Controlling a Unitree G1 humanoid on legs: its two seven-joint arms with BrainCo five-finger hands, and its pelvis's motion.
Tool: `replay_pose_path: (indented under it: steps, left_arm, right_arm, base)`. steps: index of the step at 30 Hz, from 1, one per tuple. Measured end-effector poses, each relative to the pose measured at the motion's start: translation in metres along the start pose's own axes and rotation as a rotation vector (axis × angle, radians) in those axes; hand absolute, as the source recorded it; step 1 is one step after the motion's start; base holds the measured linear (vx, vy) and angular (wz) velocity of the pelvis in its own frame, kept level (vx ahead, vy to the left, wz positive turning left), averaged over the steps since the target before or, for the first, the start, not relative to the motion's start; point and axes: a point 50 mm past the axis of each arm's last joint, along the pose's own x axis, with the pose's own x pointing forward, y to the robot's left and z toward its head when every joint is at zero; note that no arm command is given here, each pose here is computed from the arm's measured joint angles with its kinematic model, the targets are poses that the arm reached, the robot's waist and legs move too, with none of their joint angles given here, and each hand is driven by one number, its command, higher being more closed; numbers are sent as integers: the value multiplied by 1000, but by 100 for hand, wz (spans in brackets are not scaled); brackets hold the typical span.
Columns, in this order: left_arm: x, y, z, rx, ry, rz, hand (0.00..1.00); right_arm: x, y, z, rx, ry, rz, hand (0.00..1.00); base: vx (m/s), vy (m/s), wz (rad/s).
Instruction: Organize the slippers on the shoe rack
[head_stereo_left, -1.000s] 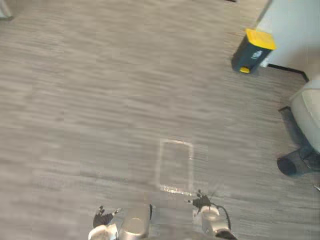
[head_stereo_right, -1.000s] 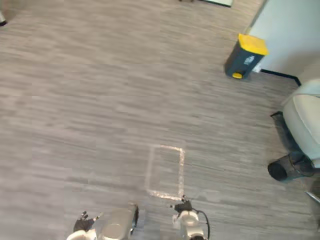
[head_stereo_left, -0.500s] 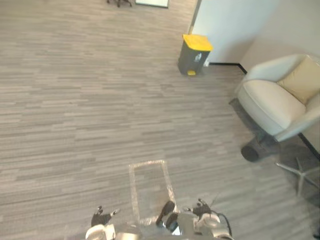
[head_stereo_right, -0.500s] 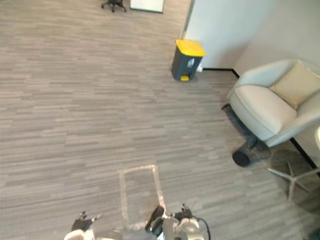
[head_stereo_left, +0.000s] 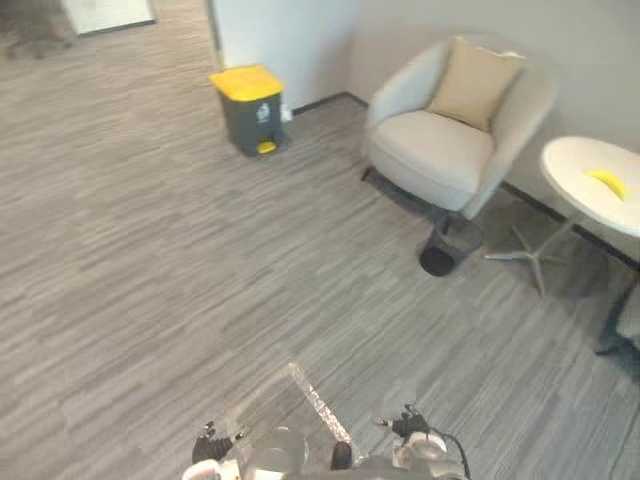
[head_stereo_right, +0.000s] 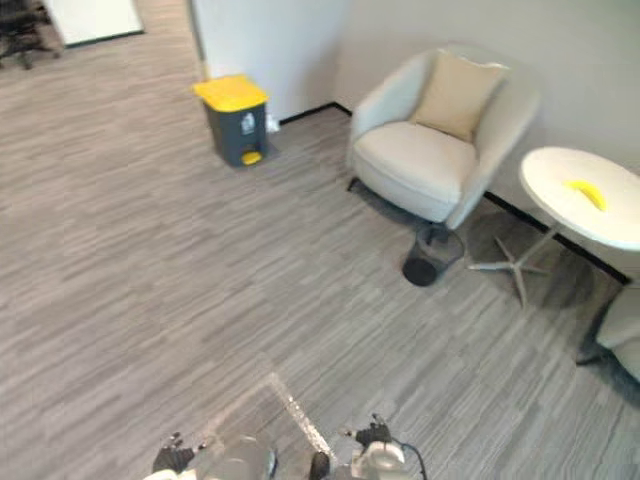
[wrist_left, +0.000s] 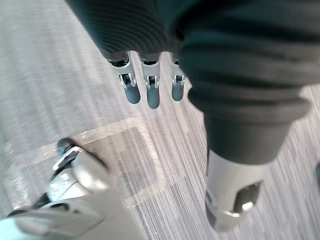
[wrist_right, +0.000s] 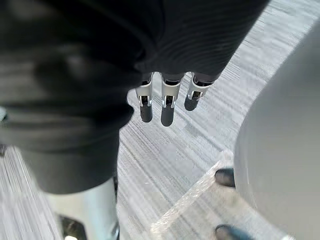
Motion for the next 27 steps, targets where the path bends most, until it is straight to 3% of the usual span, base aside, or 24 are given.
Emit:
replay_pose_path:
  steps: [11, 18, 27]
  left_arm:
    - [4, 5, 1, 24, 10, 7, 0]
    - [3, -8, 0, 30, 8, -30, 0]
    - [0, 1, -9, 43, 29, -10, 0]
  right_arm:
    - [-3, -2, -8, -1, 7, -2, 0]
    - [0, -18, -8, 11, 7, -49, 0]
    - [1, -16, -8, 14, 21, -46, 0]
  base:
    - [100, 75, -99]
    - [26, -70, -33]
    - [63, 106, -65]
